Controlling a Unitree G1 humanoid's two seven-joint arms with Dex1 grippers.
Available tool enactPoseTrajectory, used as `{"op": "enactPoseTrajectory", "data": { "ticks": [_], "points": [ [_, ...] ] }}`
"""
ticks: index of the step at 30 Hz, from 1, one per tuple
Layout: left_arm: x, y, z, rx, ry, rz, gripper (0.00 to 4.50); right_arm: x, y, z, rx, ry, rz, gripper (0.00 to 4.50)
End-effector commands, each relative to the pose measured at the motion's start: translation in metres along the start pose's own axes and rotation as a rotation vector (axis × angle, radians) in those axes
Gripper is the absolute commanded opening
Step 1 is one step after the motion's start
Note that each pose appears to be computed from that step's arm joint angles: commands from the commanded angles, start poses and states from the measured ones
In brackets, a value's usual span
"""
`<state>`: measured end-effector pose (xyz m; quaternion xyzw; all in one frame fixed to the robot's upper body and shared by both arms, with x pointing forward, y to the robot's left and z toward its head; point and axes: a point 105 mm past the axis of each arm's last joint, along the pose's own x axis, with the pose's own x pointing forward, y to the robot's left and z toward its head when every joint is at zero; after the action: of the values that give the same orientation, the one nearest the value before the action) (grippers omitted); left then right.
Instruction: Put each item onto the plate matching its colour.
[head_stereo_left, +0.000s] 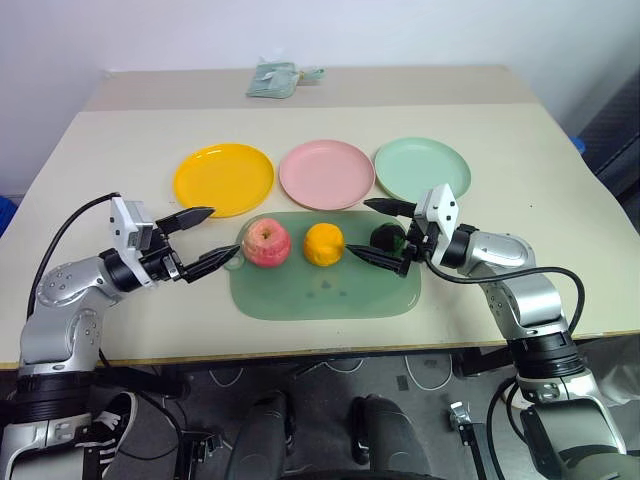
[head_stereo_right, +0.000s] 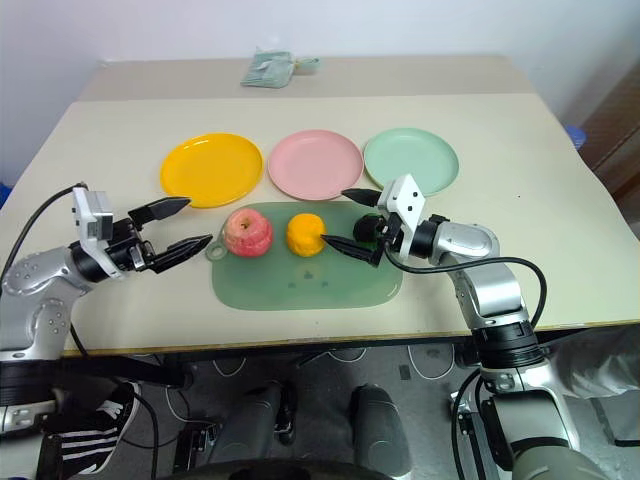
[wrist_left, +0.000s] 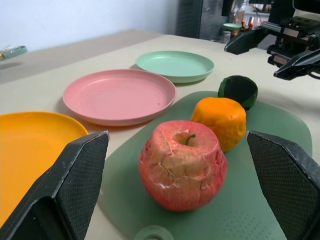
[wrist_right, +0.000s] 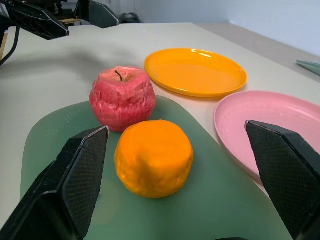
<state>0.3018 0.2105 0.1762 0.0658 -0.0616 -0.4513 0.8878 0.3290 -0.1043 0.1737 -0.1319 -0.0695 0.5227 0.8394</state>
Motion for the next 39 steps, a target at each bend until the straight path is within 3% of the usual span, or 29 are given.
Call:
{"op": "enactPoseTrajectory", "data": {
  "ticks": [1, 12, 17, 30, 38, 39],
  "points": [
    [-0.003, 0.003, 0.011, 0.036, -0.014, 0.000, 4.50, -0.001, -0.007, 0.011, -0.053, -0.027, -0.026, 4.45],
    [-0.003, 0.003, 0.012, 0.049, 0.005, -0.009, 4.50, -0.003, -0.005, 0.017, -0.049, -0.048, -0.024, 4.45],
    [0.006, 0.003, 0.009, 0.036, -0.005, -0.025, 4.50, -0.015, 0.009, 0.031, 0.002, -0.090, 0.087, 4.45],
    [0.054, -0.001, -0.021, 0.054, 0.062, -0.180, 4.50, -0.011, 0.019, 0.031, -0.012, -0.077, 0.132, 4.45],
    [0.067, 0.000, -0.061, 0.120, 0.221, -0.194, 4.50, -0.014, 0.019, 0.028, -0.019, -0.053, 0.108, 4.45],
    [0.069, 0.001, -0.062, 0.114, 0.218, -0.192, 4.25, -0.014, 0.019, 0.028, -0.019, -0.052, 0.105, 4.49]
  ]
}}
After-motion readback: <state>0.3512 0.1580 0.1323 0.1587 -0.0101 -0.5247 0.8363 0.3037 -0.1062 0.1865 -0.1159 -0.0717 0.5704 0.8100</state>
